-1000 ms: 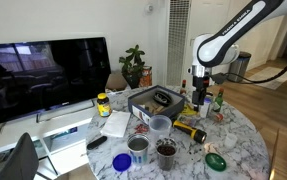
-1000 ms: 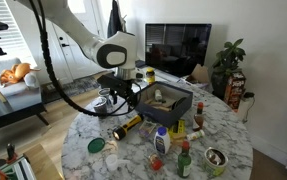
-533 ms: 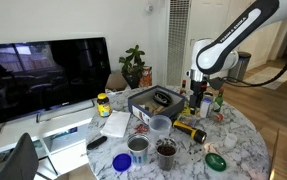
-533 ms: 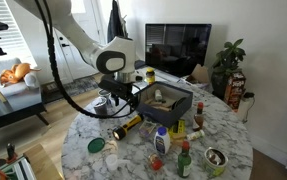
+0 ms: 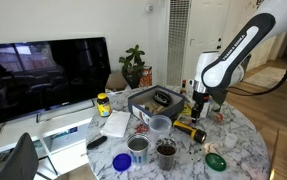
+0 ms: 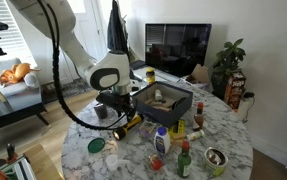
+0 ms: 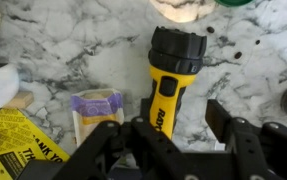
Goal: Turn off the torch light
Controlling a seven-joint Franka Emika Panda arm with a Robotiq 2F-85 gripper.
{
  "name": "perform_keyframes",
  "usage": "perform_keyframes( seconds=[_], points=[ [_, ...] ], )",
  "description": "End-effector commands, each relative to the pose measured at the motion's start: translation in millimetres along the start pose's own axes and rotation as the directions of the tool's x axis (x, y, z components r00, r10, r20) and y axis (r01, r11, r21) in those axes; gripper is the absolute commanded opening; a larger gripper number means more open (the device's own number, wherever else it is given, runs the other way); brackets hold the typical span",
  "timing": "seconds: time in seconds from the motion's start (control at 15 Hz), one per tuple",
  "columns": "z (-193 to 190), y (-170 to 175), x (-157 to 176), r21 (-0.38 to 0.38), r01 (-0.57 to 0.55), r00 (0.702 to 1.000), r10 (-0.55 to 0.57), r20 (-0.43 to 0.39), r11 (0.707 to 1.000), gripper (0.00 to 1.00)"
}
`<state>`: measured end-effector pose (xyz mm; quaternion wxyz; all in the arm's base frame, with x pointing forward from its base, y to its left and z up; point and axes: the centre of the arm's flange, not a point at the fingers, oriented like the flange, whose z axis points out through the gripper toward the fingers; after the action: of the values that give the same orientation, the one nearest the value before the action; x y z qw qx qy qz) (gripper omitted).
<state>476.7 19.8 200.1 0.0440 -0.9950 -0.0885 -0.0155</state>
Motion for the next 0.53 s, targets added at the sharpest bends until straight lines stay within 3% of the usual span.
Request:
perform_keyframes(
  seconds=[0.0, 0.27, 0.47],
  points=[
    [14.4, 0.3, -21.3, 0.008, -0.015, 1.000, 0.015, -0.027, 1.000, 0.30],
    [22.9, -3.2, -26.5, 0.005, -0.032, 0.998, 0.032, -0.053, 0.999, 0.02],
    [27.6, -3.4, -26.9, -0.007, -0.056, 0.996, 0.055, -0.075, 0.998, 0.00]
  ],
)
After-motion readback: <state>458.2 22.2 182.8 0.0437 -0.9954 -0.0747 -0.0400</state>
